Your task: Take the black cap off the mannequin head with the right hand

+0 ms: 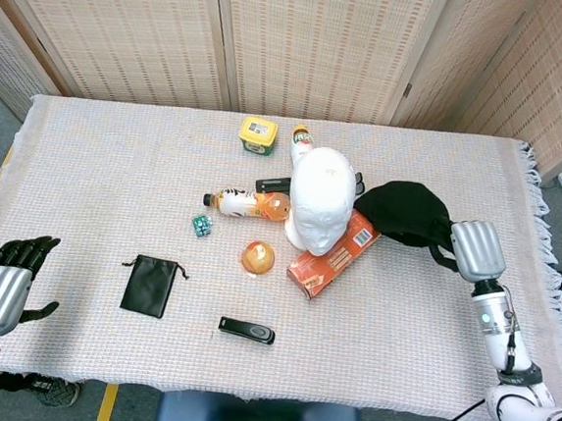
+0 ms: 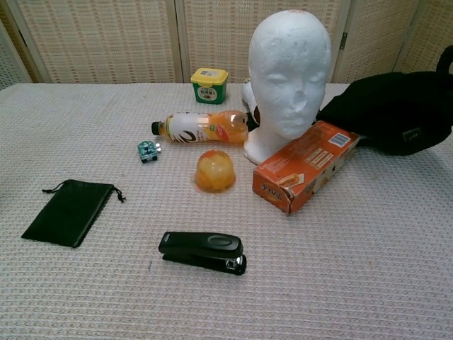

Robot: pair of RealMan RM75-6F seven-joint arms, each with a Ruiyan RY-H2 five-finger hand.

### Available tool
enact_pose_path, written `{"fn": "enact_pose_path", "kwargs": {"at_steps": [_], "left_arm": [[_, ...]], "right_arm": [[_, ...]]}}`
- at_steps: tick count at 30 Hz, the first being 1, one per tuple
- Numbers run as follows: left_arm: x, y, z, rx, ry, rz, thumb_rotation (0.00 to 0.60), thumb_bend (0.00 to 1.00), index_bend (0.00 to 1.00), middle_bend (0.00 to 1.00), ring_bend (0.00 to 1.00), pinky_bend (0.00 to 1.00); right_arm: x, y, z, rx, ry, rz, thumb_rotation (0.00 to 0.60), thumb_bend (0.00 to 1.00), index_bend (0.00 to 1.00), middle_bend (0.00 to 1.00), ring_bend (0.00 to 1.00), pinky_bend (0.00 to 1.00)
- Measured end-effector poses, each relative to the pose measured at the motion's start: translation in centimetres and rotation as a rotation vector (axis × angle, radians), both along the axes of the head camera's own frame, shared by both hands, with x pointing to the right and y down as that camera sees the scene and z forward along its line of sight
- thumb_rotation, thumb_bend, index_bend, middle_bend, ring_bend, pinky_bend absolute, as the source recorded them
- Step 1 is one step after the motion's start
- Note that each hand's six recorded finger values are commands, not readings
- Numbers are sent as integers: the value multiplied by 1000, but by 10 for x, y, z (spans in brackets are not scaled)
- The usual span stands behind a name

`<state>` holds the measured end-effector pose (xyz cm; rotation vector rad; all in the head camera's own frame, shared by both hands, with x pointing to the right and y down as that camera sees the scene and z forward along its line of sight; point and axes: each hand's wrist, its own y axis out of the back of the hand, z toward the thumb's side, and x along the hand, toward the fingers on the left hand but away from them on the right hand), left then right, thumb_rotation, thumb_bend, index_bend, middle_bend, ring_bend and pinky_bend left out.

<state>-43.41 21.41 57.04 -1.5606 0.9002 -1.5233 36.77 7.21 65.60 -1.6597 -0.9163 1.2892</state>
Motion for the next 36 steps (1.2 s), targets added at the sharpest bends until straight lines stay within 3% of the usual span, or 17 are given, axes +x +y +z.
{"fn": "enact_pose_path", "kwargs": {"at_steps": [1,2,4,7,11,17,20,22,25,36], "left_arm": [[0,0,0,-1,-1,-1,600,66,160,175,171,174],[0,0,0,-2,-2,-1,600,67,160,175,171,174],[-1,1,0,-4,-3,-2,600,67,159,176,171,174],[-1,2,1,-8,-3,-3,600,66,159,176,171,174],[0,1,2,-7,0,-3,600,66,159,175,170,174],[0,1,2,-3,1,-5,600,67,159,175,171,174],[0,0,3,2,-1,-7,600,66,158,175,171,175],[0,0,4,5,-5,-8,600,66,159,175,171,175],[1,0,4,9,-12,-5,600,66,158,175,171,176],[1,-1,6,33,-26,-27,600,66,159,175,171,172]], "right_arm": [[0,1,3,-12,10,1,564,533,507,790,779,985],[1,2,7,-26,19,3,557,414,434,732,723,955],[2,6,14,-67,44,7,490,121,207,511,516,748],[2,12,22,-134,76,16,390,2,24,301,297,486],[-2,17,20,-182,87,21,363,0,0,226,208,412],[3,22,0,-143,89,37,375,7,31,265,267,436],[7,29,-16,-107,75,56,506,112,175,353,334,494],[10,37,-27,-77,67,65,551,167,248,394,361,505],[14,52,-45,-40,56,78,556,207,313,419,383,519],[33,111,-91,-7,93,146,557,213,349,431,389,520]]}}
